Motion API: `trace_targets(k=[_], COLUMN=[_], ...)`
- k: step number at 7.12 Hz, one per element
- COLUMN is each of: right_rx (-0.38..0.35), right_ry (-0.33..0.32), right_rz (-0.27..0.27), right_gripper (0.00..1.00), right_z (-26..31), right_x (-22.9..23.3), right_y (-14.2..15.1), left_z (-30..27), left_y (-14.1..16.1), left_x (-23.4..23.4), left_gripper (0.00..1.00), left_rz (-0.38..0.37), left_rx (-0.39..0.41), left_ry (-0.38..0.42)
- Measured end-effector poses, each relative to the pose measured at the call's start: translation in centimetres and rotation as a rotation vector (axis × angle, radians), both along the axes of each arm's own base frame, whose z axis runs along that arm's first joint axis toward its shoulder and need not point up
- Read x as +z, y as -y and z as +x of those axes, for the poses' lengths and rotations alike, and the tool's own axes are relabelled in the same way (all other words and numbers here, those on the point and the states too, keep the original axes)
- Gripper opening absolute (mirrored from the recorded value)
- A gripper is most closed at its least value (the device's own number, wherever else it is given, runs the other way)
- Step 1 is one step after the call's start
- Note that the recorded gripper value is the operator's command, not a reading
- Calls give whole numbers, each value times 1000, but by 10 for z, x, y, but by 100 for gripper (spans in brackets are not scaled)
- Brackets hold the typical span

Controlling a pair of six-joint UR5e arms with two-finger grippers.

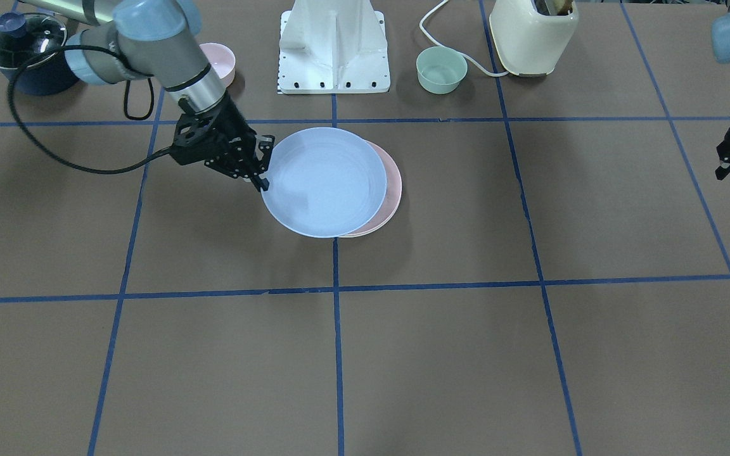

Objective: Stack three plates with pink and blue
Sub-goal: 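Grasp the light blue plate rim with the right gripper, slide it onto the pink plate, then open the right gripper and withdraw it away from the stack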

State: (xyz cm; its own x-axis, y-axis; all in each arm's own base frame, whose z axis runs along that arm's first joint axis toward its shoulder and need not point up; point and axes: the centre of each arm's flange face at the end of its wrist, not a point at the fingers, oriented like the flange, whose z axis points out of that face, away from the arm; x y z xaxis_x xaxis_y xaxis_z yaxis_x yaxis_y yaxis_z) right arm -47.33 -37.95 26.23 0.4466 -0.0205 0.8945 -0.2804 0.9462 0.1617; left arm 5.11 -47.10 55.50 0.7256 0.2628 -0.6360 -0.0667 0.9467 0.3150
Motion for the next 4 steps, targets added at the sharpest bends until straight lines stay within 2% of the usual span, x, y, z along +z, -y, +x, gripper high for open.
trace_targets(k=[1, 2, 4], right_rx=[5, 7, 23], right_ry=[-21, -34, -46], right_rz=[4, 7, 13], right_gripper=[81, 100, 100], right_z=[-22, -32, -41], right_x=[-5, -6, -17], right_y=[-18, -27, -25], left_z=[1, 2, 3], left_y=[-1, -1, -1], left_x=[0, -1, 0], left_gripper=[100, 100, 100], left_rz=[-13, -24, -33], left_rx=[8, 12, 17], left_ry=[-14, -21, -29])
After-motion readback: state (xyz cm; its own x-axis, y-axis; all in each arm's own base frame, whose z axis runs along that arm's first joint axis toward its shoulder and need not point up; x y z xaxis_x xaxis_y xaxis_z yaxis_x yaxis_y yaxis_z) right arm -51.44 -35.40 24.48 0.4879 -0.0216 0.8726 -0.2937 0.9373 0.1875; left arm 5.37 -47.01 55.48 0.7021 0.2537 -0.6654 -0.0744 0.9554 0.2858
